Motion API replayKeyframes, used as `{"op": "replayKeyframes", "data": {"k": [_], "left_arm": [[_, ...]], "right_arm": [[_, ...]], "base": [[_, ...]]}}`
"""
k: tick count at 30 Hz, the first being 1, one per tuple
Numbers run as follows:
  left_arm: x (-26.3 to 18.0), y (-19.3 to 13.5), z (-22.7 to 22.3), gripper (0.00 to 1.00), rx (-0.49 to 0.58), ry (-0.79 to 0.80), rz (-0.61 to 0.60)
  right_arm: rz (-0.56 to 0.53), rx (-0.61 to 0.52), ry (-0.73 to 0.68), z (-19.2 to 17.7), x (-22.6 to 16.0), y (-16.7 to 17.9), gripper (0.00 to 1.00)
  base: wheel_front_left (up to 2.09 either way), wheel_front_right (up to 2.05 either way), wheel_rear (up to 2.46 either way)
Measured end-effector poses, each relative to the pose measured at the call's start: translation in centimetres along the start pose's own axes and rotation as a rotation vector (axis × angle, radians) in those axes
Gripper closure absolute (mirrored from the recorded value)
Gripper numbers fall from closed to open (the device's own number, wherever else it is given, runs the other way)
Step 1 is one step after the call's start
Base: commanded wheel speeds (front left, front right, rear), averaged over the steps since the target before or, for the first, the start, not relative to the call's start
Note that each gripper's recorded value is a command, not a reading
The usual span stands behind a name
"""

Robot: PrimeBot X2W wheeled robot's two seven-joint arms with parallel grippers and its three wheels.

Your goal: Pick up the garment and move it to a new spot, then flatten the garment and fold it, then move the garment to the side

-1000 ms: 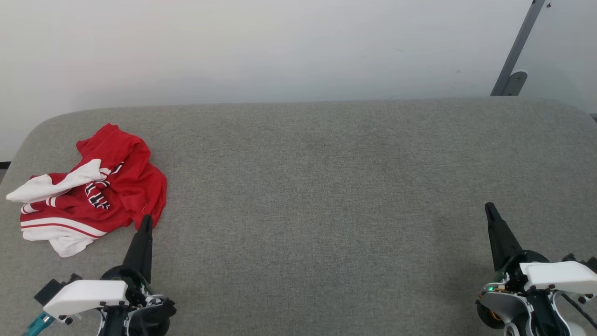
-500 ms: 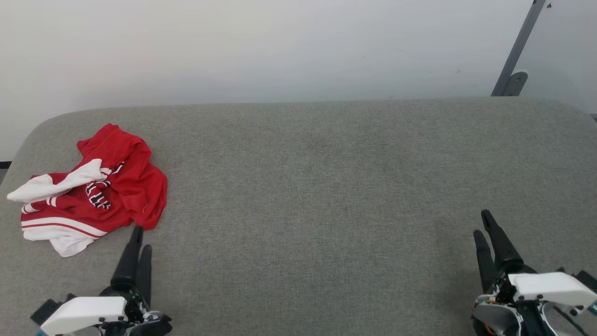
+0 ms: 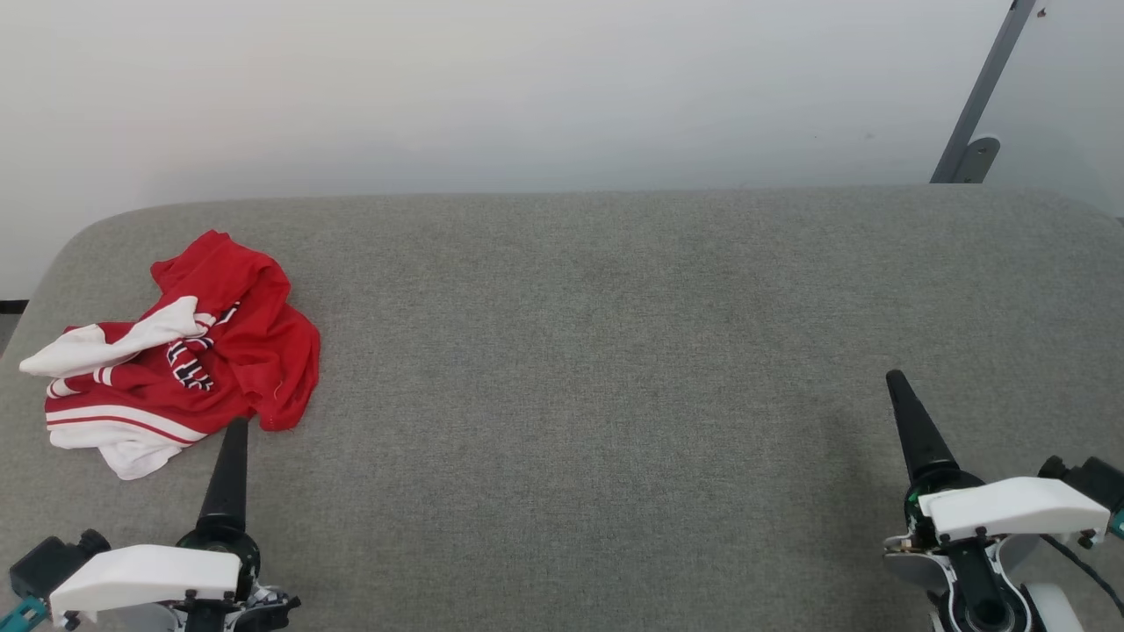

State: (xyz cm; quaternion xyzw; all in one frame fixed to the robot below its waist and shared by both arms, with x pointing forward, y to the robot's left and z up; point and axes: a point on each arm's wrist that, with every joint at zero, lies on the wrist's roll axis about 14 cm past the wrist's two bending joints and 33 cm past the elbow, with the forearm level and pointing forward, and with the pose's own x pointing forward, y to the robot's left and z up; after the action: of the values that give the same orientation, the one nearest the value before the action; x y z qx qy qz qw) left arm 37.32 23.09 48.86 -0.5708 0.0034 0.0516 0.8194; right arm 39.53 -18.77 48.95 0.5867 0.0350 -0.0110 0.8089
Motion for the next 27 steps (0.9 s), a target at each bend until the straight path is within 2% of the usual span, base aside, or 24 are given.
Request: {"op": "replayKeyframes", "data": {"k": [15,27], "left_arm": [[-0.3,-0.2,0.6,0.00,0.355,-0.016,-0.013],[-0.6,-0.7,0.8,0.00,0.585,-0.023,-0.043]], "right_arm": [[0.034,-0.361,-0.025,0.5,0.7,1.2,0.00],[0.051,-0.631,-0.025,0.2,1.0,1.6,0.00]], "base": [[0.00,0.00,0.00],[0.00,0.00,0.00]]}}
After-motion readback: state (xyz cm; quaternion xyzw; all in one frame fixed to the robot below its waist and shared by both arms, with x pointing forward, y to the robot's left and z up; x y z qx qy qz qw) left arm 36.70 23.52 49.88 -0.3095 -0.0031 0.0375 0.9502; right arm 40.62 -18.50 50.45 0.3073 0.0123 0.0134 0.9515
